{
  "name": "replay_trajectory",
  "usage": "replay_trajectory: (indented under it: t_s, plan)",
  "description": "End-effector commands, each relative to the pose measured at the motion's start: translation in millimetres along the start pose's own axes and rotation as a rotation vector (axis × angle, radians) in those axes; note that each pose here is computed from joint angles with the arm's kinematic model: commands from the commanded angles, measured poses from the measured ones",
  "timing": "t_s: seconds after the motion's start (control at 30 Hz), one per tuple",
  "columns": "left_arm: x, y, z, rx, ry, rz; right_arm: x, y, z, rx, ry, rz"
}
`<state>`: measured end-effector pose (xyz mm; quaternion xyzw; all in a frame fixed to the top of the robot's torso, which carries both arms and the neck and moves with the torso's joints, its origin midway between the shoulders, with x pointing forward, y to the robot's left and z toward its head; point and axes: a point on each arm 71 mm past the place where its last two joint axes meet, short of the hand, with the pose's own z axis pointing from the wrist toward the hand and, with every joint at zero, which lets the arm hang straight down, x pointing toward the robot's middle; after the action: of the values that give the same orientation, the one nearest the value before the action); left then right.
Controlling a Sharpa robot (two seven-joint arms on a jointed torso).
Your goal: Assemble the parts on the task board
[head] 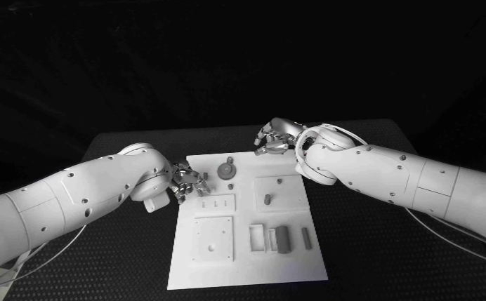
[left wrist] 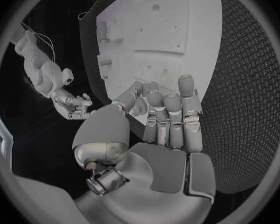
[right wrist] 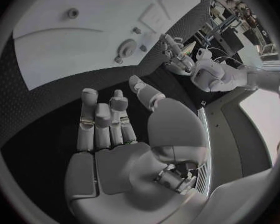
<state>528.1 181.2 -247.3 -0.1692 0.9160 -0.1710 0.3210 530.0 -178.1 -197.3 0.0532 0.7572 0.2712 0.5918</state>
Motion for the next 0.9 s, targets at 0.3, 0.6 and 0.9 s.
replay_trajectory:
  t_s: [0.3, 0.6, 0.9]
  plan:
    - [3.8, -8.1, -6.6, 0.211, 0.091, -0.092, 25.4, 28.3, -9.1, -0.262, 0.213, 0.058]
    - [3.7, -10.0, -10.6, 0.305, 0.111, -0.089, 48.2, 30.0, -15.9, -0.292, 0.311, 0.046]
    - [4.7, -15.1, -14.1, 0.391, 0.119, -0.096, 59.0, 35.2, -17.6, -0.310, 0.336, 0.047]
